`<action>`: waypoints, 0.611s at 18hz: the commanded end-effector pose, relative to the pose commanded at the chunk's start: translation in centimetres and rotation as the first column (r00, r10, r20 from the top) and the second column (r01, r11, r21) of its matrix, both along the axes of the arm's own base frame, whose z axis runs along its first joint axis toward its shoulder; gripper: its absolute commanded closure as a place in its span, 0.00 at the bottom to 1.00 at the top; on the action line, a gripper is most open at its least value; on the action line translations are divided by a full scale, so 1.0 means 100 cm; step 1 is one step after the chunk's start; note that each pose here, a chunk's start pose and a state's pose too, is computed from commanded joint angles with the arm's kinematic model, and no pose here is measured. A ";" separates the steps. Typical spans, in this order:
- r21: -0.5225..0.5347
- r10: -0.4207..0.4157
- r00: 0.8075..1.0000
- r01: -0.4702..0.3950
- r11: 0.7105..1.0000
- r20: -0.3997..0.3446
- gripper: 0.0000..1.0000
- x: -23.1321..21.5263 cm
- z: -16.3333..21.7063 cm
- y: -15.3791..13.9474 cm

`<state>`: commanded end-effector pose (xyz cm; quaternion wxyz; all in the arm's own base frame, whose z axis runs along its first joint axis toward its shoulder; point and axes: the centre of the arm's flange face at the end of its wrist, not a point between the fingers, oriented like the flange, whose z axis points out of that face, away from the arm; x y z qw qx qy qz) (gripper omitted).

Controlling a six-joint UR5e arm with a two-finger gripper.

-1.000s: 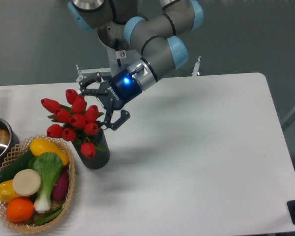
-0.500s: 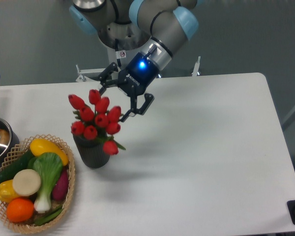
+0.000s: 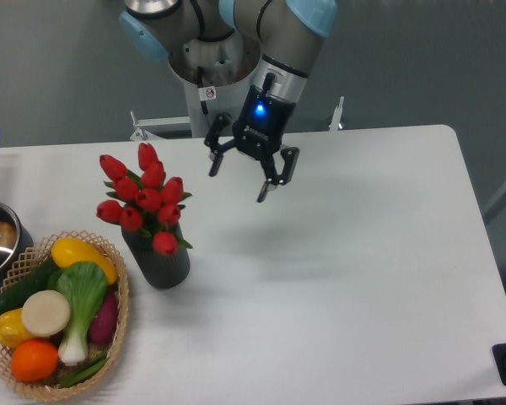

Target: Insert the flowers into the vase

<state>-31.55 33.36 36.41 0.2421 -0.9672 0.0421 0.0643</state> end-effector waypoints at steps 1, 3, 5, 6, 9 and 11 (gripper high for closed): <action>-0.044 0.014 1.000 -0.015 0.999 -0.028 0.00 -0.004 0.001 -0.003; -0.137 0.046 0.995 -0.058 0.989 -0.086 0.00 -0.012 0.003 -0.011; -0.195 0.063 0.991 -0.085 0.977 -0.115 0.00 -0.016 0.001 -0.018; -0.209 0.070 0.990 -0.094 0.973 -0.120 0.00 -0.018 0.000 -0.019; -0.244 0.124 0.983 -0.154 0.958 -0.133 0.00 -0.036 -0.003 -0.040; -0.252 0.157 0.979 -0.185 0.950 -0.128 0.00 -0.046 -0.007 -0.054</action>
